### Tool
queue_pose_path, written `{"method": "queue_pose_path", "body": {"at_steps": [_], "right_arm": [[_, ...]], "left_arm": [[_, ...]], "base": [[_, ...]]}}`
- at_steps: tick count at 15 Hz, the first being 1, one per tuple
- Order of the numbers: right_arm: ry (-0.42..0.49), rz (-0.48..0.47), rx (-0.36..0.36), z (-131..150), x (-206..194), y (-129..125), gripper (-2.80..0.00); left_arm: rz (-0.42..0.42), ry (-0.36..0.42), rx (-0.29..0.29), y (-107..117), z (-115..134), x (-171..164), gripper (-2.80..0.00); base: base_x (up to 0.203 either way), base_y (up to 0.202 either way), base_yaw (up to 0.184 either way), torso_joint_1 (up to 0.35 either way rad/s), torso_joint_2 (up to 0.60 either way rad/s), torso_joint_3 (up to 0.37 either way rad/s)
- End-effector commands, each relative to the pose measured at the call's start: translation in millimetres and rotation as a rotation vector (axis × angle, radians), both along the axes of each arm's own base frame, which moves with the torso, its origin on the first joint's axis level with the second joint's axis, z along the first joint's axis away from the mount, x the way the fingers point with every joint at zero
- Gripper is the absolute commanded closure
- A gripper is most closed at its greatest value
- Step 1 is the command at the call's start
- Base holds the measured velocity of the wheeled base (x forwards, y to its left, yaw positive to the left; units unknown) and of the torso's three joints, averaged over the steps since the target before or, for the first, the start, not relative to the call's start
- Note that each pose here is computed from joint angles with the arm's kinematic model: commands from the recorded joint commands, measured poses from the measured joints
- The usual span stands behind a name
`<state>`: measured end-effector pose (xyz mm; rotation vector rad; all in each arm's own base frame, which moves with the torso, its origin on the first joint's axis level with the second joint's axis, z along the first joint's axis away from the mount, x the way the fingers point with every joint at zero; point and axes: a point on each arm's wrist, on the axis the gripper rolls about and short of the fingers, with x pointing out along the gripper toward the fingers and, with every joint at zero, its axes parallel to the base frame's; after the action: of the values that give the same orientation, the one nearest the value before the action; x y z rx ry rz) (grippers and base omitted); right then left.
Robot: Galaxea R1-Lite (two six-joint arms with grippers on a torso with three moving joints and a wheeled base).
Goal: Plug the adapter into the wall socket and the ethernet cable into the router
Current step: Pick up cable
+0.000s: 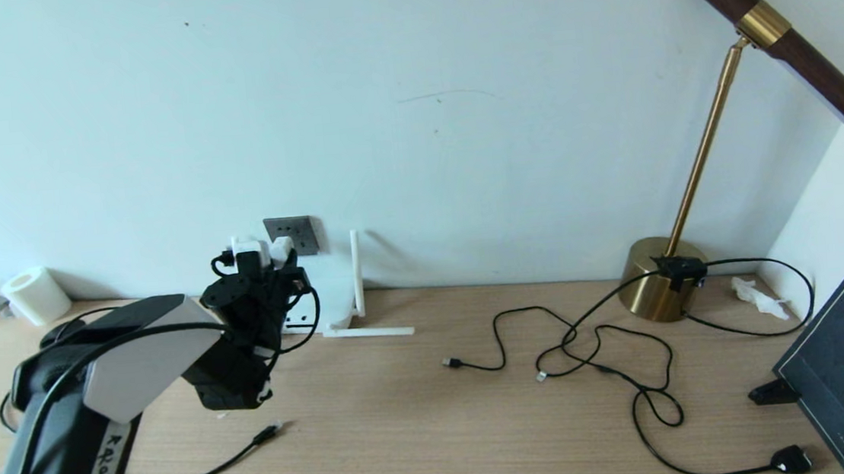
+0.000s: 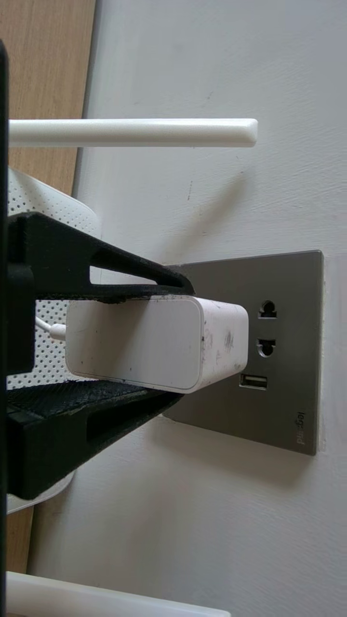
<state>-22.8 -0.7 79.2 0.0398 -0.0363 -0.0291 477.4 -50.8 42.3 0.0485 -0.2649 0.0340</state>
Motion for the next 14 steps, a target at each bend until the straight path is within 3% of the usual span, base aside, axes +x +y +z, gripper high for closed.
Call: {"method": "queue_pose_path", "body": {"at_steps": [1,14], "right_arm": [[0.010,0.000,0.001,-2.9,0.8,0.0,-2.80],[0.010,0.001,0.001,-2.9,0.8,0.0,-2.80]], "left_arm": [[0.001,-0.024,-0.002,-0.2,0.6,3.8,0.00],[0.002,-0.041,-0.002,0.1,1.3,7.6,0.00]], "base": [[0.000,0.000,0.000,0.000,0.00,0.000],[0.000,0.000,0.000,0.000,0.00,0.000]]}}
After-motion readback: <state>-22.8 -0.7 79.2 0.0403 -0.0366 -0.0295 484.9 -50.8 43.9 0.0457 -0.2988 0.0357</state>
